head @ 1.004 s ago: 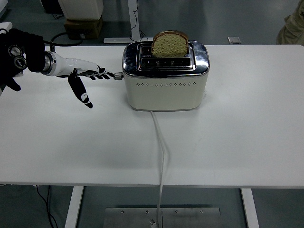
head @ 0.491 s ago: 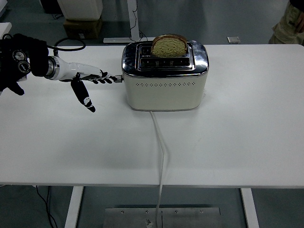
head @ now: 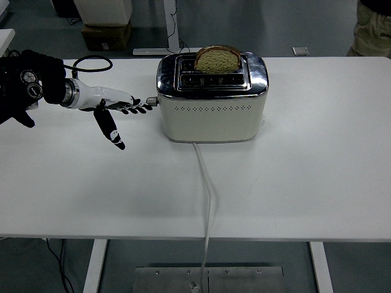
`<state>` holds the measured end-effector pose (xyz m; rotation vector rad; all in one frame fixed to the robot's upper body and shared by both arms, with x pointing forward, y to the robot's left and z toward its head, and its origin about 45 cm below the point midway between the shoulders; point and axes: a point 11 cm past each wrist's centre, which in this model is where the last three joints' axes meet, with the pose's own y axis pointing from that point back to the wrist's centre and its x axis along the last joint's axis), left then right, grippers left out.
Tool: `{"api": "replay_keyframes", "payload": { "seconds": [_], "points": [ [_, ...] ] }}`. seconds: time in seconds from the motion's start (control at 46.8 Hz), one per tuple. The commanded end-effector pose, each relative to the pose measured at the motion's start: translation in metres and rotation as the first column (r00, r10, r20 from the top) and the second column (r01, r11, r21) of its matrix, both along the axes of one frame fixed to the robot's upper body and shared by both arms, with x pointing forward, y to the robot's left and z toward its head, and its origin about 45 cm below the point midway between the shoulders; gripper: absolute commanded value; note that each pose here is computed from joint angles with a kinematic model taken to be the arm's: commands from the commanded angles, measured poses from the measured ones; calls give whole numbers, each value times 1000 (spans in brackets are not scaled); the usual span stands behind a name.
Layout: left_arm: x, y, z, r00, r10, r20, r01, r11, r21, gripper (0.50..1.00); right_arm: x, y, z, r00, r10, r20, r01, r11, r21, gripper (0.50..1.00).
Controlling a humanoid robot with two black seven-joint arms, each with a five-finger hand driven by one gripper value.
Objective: Press down toaster
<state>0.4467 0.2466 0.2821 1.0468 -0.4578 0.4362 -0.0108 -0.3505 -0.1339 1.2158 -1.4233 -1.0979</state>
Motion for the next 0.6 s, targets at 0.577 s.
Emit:
{"api": "replay_keyframes", "payload": {
  "seconds": [0.577],
  "points": [
    [3,-5,11,1000,2,8,-2,999,-34,1000,-2,0,0,1000,1,-3,-1,1000,0,1000]
  ]
}}
